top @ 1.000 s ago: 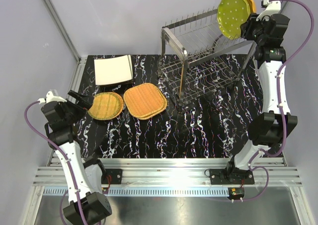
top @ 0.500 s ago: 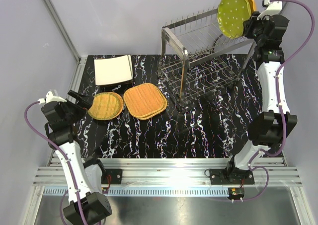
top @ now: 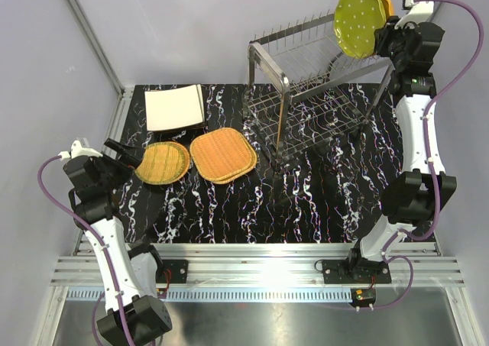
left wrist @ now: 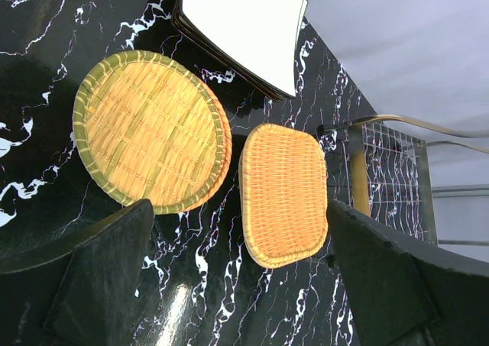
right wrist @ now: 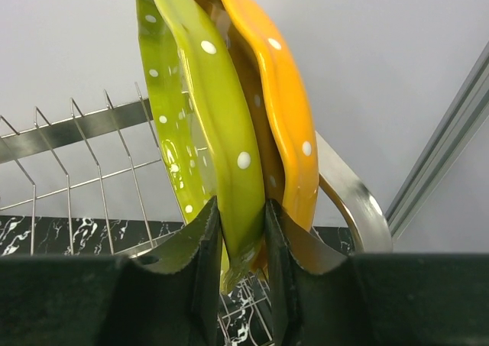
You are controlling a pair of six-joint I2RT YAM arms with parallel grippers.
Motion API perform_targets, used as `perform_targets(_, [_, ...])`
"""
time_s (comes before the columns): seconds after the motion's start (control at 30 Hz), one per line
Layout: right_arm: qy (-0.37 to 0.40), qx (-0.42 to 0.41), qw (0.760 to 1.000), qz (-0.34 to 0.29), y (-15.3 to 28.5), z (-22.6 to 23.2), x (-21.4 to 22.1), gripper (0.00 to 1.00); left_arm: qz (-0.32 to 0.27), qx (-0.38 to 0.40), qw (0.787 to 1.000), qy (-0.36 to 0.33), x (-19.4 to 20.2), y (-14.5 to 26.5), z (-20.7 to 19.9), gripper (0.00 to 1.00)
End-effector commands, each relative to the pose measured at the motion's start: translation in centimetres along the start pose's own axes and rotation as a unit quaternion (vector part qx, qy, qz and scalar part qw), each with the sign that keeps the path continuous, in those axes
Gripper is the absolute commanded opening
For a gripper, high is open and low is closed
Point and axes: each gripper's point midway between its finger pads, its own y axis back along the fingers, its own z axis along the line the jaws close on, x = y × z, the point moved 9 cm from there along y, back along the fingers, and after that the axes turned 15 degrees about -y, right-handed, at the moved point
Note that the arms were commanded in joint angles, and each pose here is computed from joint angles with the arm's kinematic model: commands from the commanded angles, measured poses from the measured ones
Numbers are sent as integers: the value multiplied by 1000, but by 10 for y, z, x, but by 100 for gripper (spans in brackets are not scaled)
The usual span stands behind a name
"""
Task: Unload the plates from the dish rack
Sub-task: Grab a plate with the right arm
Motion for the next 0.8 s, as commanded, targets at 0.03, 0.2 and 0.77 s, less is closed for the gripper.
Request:
perform_targets(0.03, [53, -40, 980, -188, 30, 30, -94, 0, -25, 28, 999, -11, -12, 3, -9, 99])
perform_targets(0.2, [71, -42, 976, -202, 32, 30, -101, 0, -25, 31, 999, -8, -12, 3, -10, 99])
perform_targets(0.77, [115, -45, 959, -253, 35, 40, -128, 0, -27, 37, 999, -5, -14, 3, -12, 99])
